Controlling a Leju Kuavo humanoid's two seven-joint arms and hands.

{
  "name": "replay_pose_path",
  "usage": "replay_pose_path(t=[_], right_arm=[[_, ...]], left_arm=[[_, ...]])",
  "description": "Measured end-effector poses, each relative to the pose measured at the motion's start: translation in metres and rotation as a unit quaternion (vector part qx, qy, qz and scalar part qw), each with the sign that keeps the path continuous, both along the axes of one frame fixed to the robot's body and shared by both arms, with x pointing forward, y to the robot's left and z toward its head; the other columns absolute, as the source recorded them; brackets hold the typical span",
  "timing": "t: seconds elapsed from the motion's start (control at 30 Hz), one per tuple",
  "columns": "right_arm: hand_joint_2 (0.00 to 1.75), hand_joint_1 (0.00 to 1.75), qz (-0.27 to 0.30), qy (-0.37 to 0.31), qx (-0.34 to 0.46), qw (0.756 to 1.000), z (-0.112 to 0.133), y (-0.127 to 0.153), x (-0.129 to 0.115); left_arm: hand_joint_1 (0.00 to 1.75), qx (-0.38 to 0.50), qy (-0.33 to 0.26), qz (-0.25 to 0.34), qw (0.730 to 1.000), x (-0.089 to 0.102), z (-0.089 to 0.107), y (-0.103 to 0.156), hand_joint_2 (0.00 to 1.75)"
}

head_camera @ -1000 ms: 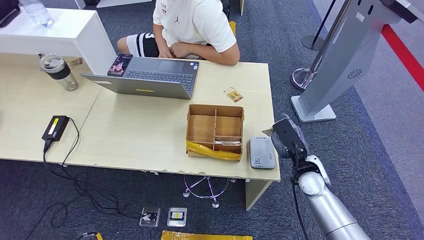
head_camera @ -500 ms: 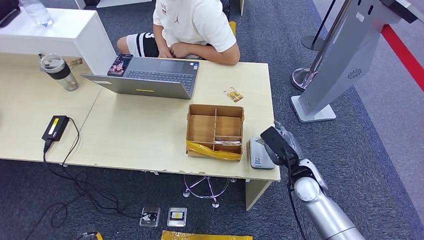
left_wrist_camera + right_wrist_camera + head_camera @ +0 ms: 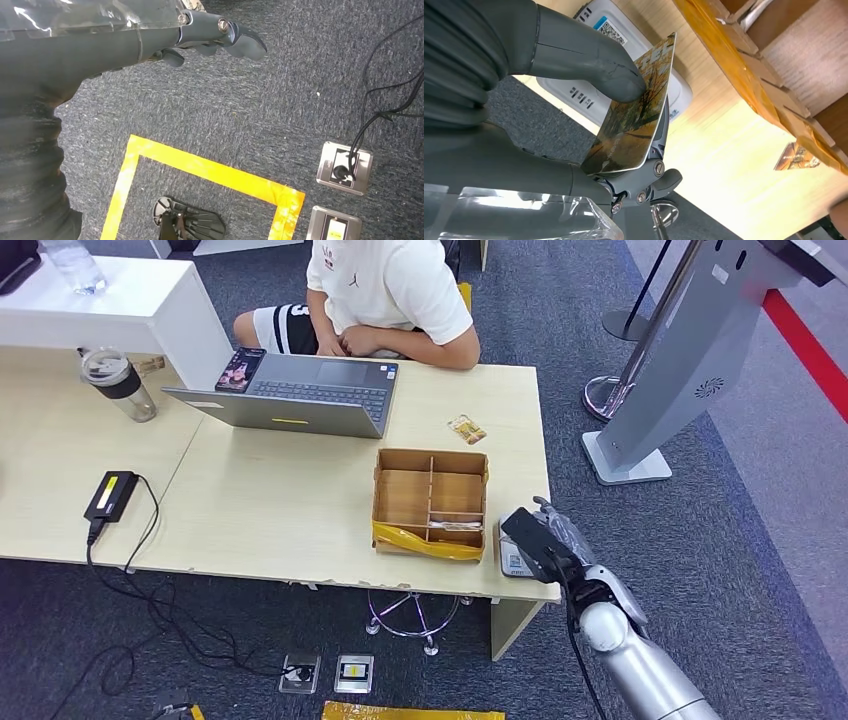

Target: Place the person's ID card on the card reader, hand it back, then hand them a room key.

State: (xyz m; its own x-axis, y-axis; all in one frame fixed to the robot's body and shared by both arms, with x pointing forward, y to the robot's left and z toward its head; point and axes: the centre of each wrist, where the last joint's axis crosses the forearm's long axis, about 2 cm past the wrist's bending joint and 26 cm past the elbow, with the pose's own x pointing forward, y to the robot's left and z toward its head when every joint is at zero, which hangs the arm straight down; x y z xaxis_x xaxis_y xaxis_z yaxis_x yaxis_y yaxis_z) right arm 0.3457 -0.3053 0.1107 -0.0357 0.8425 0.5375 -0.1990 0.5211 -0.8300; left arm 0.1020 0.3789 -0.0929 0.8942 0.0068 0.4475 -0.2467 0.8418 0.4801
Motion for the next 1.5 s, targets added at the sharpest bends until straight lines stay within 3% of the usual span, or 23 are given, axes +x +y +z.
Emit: replay_pose_path(t=[1.5], right_arm=[[1.75,1.75,0.039,0.013,-0.042,0.998,-0.005,0.024,0.006]], left_arm=[[0.0,0.002,0.007,0.023,1.0,0.0,0.0,-0.001,1.75]])
